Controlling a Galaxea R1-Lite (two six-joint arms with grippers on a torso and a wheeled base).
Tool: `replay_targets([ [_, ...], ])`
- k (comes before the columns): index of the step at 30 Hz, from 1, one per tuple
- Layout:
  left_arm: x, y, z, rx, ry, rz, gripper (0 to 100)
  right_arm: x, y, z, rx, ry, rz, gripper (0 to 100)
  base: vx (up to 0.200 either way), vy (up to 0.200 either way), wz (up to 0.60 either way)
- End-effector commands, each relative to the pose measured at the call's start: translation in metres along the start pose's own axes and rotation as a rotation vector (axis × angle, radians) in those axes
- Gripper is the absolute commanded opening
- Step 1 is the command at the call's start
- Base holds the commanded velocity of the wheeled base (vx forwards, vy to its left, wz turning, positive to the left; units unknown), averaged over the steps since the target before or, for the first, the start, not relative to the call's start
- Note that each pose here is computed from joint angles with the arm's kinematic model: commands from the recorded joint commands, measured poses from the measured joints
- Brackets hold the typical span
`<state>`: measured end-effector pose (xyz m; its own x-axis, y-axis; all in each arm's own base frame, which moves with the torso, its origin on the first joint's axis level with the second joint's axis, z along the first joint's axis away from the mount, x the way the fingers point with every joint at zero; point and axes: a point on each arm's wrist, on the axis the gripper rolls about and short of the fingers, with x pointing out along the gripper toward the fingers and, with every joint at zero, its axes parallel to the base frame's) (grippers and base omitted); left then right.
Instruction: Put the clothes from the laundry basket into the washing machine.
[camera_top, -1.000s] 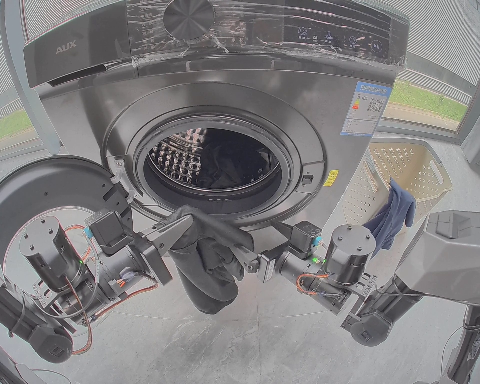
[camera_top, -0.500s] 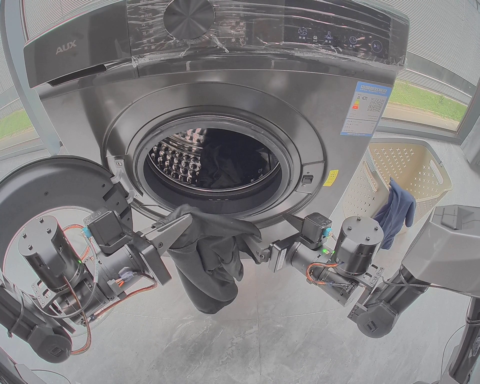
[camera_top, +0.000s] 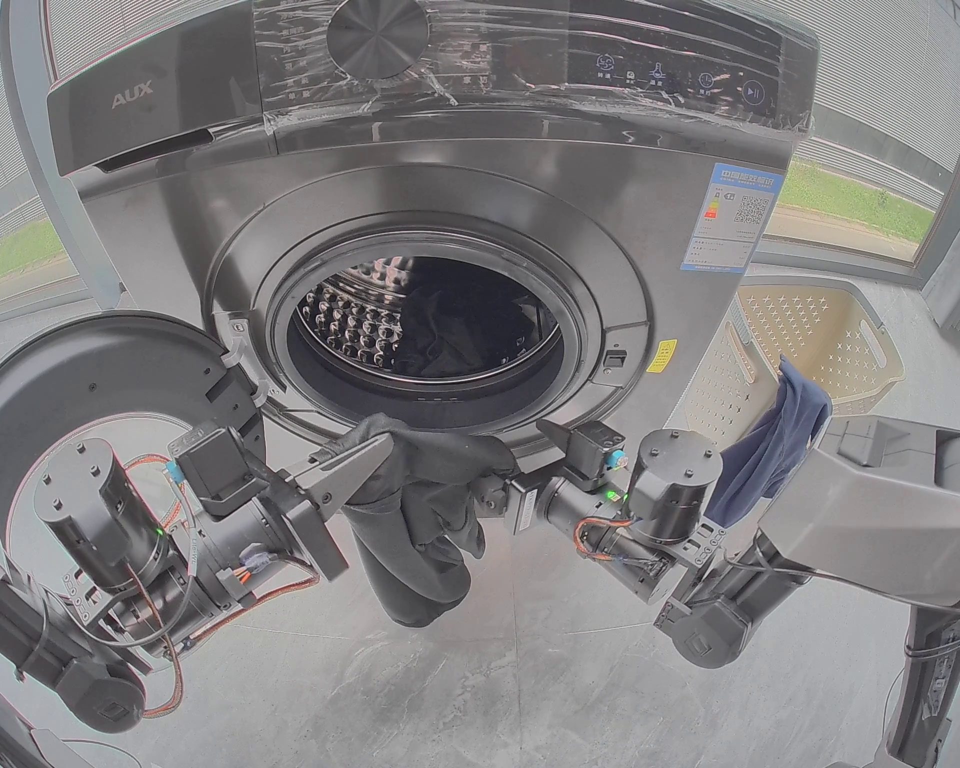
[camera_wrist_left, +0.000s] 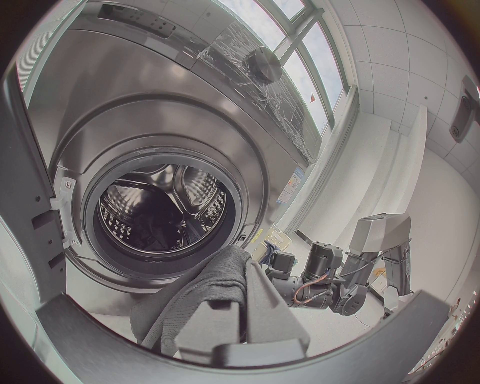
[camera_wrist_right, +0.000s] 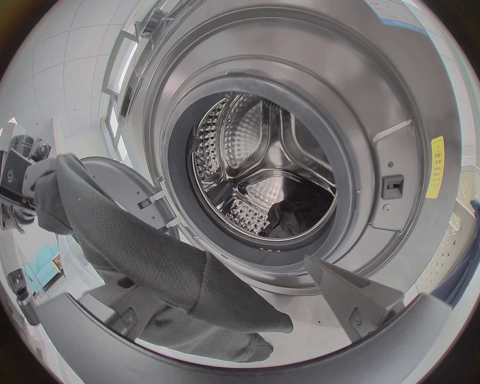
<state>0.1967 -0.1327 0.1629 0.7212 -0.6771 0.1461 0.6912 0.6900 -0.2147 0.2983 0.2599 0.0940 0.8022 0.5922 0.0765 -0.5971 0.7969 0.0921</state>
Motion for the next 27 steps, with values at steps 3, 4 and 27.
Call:
replay_targets([
  [3, 0.001, 0.000, 0.000, -0.001, 0.000, -0.001, 0, 0.003, 0.017, -0.015, -0.004, 0.029, 0.044, 100, 0.000, 0.000, 0.00],
  [4, 0.001, 0.000, 0.000, -0.001, 0.000, -0.001, 0, 0.002, 0.021, -0.015, -0.003, 0.028, 0.053, 100, 0.000, 0.000, 0.00],
  [27, 0.003, 0.003, -0.010, -0.009, 0.040, 0.010, 0, -0.004, 0.053, 0.002, 0.024, -0.034, 0.160, 0, 0.000, 0.000, 0.00],
])
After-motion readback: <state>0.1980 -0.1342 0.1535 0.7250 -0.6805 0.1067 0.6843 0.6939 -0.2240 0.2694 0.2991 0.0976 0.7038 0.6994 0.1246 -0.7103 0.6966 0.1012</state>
